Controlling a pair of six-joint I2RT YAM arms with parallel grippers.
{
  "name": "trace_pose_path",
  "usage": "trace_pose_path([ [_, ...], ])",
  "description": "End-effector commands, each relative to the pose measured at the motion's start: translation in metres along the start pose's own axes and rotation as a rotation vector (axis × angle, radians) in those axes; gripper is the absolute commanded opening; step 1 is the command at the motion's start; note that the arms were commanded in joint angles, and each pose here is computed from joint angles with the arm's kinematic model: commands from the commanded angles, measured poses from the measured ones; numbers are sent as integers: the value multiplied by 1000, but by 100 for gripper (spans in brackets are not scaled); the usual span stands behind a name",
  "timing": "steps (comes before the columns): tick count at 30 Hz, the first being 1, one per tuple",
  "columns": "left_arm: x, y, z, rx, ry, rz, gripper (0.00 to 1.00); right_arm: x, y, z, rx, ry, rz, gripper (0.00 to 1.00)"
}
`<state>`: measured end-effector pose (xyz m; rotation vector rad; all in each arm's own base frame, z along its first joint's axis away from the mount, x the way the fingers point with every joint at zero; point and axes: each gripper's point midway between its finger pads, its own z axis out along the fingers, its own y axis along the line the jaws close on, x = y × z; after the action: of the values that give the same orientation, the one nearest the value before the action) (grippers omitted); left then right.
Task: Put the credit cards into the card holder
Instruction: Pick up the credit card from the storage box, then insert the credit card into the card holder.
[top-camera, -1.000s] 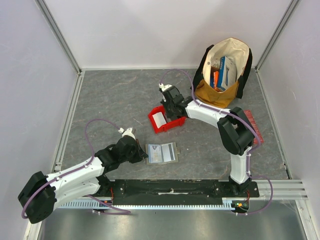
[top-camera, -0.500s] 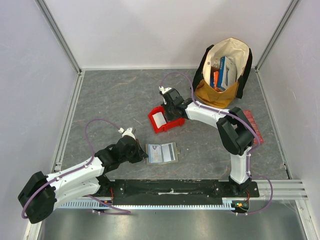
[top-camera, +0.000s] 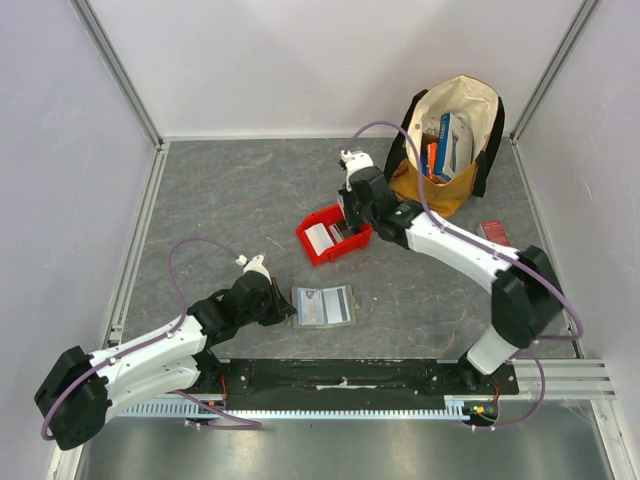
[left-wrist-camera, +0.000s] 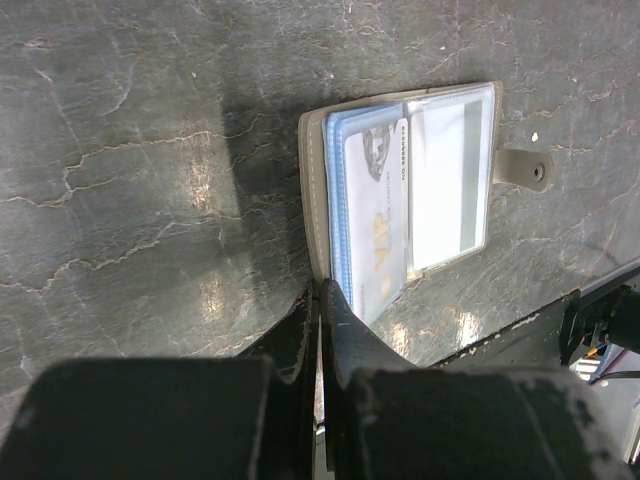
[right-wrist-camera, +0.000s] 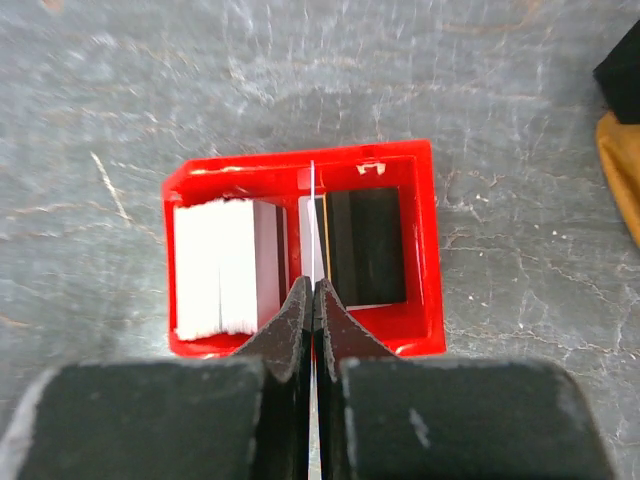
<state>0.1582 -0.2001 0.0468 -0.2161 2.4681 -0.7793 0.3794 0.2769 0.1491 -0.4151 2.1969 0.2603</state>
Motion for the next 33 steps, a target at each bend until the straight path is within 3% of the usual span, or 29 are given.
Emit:
trace_pose_path([
  [1, -4, -3, -1, 17, -18, 31, 2, -33, 3, -35, -53, -176, 92, 0],
  [9, -5, -4, 0, 17, -24, 24, 2, 10, 42, -73, -211, -182, 297, 0],
  [17, -6, -6, 1, 24, -23, 13, 2, 74, 121, -88, -334, -122, 450, 0],
  [24, -6, -10, 0, 42, -20, 5, 2, 94, 168, -84, -303, -150, 457, 0],
  [33, -5, -11, 0, 54, -19, -4, 2, 105, 169, -75, -160, -200, 424, 0],
])
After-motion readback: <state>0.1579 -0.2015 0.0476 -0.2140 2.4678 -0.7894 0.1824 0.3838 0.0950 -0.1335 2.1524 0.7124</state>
